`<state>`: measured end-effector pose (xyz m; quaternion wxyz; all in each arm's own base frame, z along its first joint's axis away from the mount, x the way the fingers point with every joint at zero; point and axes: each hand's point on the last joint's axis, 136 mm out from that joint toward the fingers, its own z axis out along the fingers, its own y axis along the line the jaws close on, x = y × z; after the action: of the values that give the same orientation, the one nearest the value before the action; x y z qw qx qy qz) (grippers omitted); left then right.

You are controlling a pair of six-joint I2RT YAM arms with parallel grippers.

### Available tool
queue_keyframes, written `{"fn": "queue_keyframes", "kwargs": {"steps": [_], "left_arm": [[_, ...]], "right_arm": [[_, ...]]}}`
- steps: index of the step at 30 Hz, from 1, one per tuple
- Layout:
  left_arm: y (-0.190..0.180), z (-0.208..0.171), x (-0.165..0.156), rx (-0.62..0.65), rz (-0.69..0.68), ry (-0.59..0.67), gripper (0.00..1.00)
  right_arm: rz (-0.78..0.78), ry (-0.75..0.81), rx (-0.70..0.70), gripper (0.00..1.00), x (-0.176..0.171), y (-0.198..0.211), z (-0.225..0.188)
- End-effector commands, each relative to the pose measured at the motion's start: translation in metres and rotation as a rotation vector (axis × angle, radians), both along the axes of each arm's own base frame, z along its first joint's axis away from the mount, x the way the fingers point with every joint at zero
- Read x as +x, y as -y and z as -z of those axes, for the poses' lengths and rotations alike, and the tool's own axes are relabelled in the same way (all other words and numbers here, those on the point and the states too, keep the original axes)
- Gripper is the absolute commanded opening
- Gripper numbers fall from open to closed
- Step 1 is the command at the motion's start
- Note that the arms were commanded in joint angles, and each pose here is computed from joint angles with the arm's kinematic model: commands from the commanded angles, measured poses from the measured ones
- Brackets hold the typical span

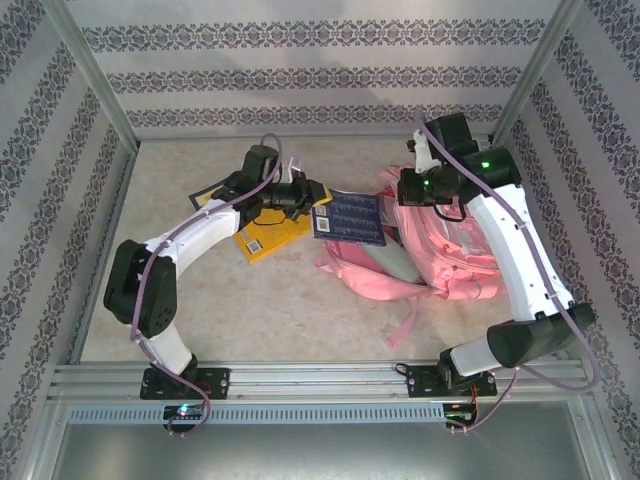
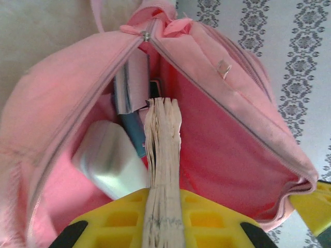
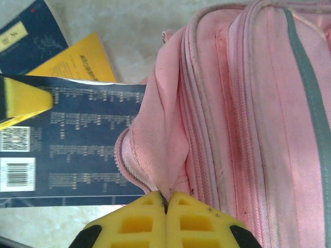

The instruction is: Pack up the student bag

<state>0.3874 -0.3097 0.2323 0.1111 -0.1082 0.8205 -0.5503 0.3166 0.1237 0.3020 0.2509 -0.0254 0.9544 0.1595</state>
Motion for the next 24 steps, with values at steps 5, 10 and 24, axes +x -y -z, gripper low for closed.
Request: {"fn": "queue_keyframes", "kwargs": {"steps": [5,10,24], "left_arm": [[0.046,-0.022,0.011,-0.159,0.060,0.022,0.00],[0.066,-0.010,0.017,-0.136,0.056,0.001,0.00],[0.151,0.039,0.046,-0.111,0.035,-0.007,0.04]], "right_arm": [[-0.025,0.074,0.205,0.00,0.001,-0.023,-0.027],[0.008,0.097,0.273,0.00,0.009,-0.029,-0.033],[0.128,0.098,0.416,0.00,0.040,-0.048,-0.025]]}}
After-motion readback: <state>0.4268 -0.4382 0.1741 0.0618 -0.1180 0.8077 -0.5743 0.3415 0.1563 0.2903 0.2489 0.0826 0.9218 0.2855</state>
